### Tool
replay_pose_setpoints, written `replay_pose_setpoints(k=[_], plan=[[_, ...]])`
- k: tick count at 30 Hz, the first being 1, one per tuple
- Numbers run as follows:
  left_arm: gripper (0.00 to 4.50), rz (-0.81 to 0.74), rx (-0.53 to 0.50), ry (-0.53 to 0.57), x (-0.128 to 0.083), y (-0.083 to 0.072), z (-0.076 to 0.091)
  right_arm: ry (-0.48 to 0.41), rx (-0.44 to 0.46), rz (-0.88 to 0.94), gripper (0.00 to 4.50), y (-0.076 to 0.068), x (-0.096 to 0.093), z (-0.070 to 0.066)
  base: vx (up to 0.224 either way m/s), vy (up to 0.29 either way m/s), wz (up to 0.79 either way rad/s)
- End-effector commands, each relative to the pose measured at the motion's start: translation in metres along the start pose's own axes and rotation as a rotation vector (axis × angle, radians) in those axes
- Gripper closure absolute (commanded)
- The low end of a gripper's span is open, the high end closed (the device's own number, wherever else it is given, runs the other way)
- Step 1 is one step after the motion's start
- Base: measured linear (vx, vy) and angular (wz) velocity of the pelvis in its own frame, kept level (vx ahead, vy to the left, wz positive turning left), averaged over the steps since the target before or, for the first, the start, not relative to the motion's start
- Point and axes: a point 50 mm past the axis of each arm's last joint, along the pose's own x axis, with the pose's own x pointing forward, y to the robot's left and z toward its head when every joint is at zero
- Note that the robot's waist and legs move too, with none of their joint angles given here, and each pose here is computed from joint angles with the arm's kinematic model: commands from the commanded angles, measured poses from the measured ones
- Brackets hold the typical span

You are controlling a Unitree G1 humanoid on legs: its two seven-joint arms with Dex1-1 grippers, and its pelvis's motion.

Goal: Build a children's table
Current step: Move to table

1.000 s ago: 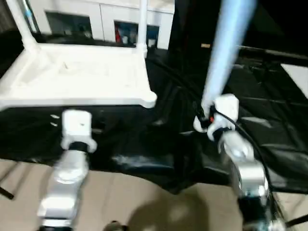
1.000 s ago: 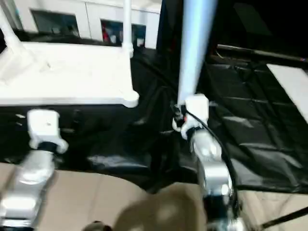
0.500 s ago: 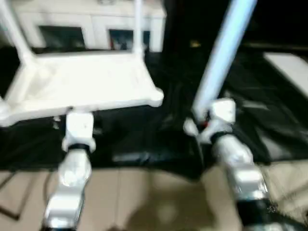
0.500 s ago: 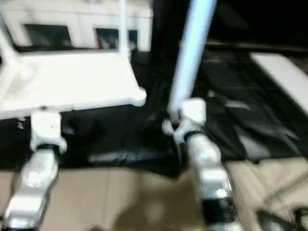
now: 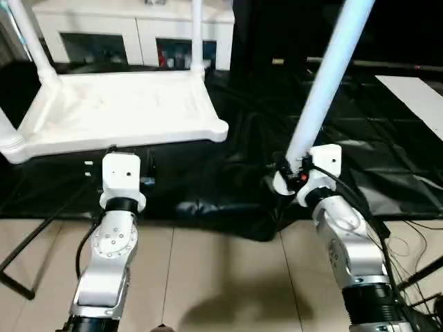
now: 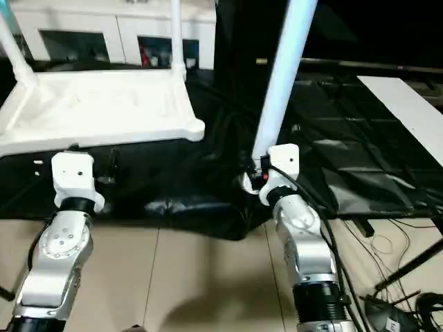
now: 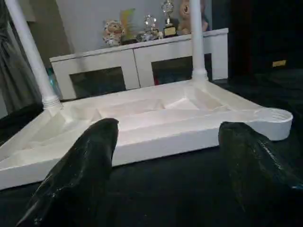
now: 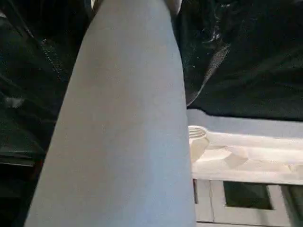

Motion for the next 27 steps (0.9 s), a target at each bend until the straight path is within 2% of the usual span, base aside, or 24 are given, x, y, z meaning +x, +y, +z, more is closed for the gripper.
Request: replay_pose_setpoints(k=[1,4,8,14,18,22,27], plan=[[0.72,-0.023,-0.018,-0.019,0.002,-0.004,0.004,-0.044,-0.033,0.017,2.65,0.003,0.005,0.011,0.000,0.000,0.00],[0.72,-0.038,-0.021,-0.004,0.001,-0.007,0.002,-0.035,-0.016,0.004,2.65,0.000,0.006,0.009,0.030,0.088,0.03],[0.72,-0.061,-0.001,0.008,0.000,-0.005,-0.003,-0.033,0.000,0.021,2.65,0.002,0.009,0.006,0.094,0.038,0.55],[0.72,-0.098,0.045,0.043,0.001,0.002,-0.017,-0.027,0.030,0.055,2.65,0.008,0.009,0.004,0.201,0.069,0.22],[0.72,-0.092,0.051,0.041,-0.002,0.003,-0.016,-0.019,0.052,0.048,2.65,0.008,0.011,0.001,0.239,-0.035,0.03],[0.72,-0.119,0.044,0.042,-0.004,-0.001,-0.015,-0.028,0.061,0.046,2.65,0.009,0.013,0.001,0.271,-0.066,0.11],[0.72,-0.191,0.047,0.031,0.001,-0.008,-0.016,-0.071,0.111,-0.019,2.65,0.001,0.007,0.006,0.208,0.062,-0.14]])
